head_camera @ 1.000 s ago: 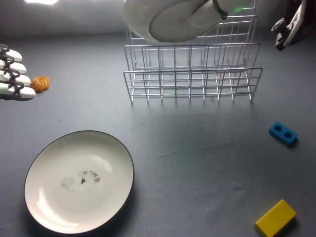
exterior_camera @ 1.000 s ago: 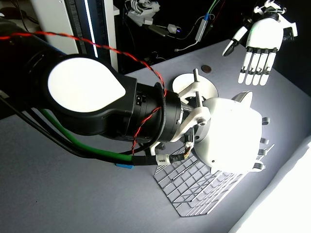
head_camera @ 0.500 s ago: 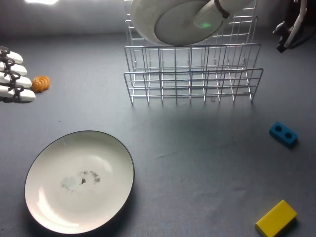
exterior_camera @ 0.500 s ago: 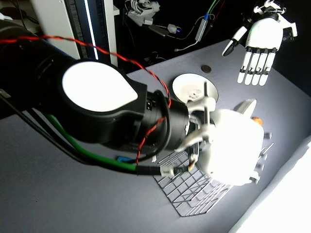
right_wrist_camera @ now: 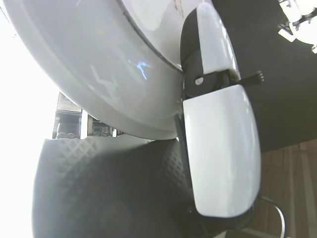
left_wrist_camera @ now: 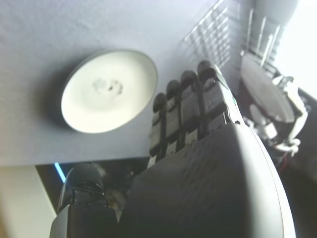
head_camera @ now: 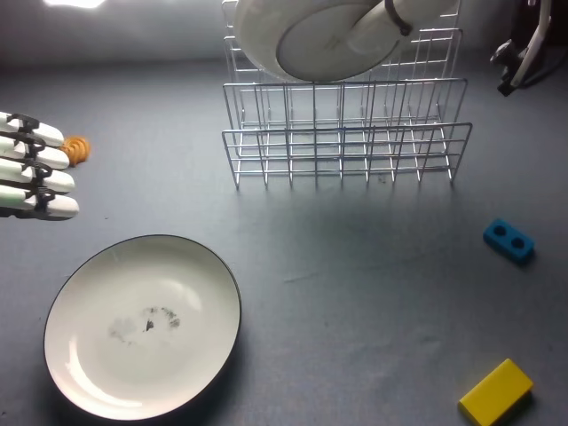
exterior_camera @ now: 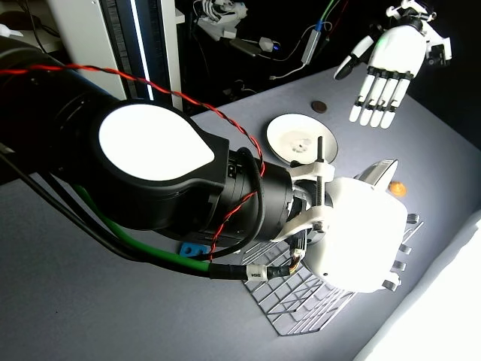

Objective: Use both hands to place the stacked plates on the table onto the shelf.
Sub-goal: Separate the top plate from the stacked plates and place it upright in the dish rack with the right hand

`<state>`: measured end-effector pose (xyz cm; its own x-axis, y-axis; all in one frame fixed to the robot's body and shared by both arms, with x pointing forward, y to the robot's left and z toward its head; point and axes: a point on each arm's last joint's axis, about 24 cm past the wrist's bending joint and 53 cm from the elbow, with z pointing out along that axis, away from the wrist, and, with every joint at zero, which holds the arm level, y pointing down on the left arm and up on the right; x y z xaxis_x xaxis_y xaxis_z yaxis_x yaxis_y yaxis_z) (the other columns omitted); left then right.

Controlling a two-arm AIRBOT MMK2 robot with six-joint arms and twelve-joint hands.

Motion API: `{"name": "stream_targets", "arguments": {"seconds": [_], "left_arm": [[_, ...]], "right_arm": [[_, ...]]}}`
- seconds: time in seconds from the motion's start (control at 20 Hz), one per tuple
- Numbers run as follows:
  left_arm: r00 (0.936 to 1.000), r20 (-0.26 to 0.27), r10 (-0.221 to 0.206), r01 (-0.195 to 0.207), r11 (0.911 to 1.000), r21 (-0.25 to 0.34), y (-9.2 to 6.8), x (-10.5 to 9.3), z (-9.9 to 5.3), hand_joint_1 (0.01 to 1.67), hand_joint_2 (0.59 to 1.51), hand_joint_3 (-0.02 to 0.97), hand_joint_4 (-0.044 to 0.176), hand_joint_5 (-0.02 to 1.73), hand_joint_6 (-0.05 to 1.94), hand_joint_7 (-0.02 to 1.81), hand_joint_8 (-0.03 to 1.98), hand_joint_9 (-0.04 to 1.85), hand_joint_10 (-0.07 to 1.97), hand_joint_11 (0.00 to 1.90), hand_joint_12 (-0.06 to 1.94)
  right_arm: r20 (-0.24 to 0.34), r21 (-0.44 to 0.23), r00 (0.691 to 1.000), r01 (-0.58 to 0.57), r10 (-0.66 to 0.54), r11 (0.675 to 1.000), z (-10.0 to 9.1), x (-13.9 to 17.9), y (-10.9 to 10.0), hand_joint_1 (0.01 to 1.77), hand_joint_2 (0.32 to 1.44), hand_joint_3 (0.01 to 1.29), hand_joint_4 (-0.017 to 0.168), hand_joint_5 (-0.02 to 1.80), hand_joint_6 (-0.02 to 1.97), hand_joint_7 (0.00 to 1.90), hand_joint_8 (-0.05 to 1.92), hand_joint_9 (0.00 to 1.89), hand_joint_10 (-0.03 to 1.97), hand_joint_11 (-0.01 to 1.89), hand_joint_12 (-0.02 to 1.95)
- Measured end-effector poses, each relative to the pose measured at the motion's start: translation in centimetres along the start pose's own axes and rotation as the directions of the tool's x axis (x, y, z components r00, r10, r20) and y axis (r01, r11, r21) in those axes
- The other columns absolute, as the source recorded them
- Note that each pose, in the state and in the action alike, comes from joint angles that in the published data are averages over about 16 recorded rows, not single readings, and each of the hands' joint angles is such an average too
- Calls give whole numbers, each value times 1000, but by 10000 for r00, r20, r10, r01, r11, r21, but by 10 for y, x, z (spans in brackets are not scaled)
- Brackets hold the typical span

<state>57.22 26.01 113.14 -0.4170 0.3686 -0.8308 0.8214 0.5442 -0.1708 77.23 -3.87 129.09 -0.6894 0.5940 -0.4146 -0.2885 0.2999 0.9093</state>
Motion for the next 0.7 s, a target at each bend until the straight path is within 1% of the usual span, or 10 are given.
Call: {"name": "stream_targets", "arguments": {"seconds": [0.25, 0.45, 0.7], "left_arm": [[9999, -87, 60, -57, 9994, 336, -9, 2, 1, 22, 1108, 10, 0, 177, 7, 184, -3, 144, 5, 54, 154], [9999, -112, 80, -75, 9989, 452, -12, 3, 1, 22, 1108, 11, 0, 180, 7, 186, -4, 147, 5, 61, 149], [9999, -138, 99, -91, 9985, 539, -14, 4, 2, 22, 1108, 10, 0, 185, 7, 188, -4, 153, 5, 71, 149]], "right_arm": [[-17, 56, 9999, 112, -112, 9999, 0, 1, -3, 1155, 1062, 13, 14, 760, 1272, 837, 1209, 624, 1121, 308, 1817], [-60, 87, 9998, 197, -196, 9998, 0, 3, -4, 1163, 1084, 14, 11, 743, 1314, 830, 1224, 622, 1107, 324, 1790], [-102, 119, 9996, 252, -251, 9996, 1, 4, -6, 1175, 1110, 14, 8, 756, 1270, 832, 1229, 658, 1133, 361, 1763]]}}
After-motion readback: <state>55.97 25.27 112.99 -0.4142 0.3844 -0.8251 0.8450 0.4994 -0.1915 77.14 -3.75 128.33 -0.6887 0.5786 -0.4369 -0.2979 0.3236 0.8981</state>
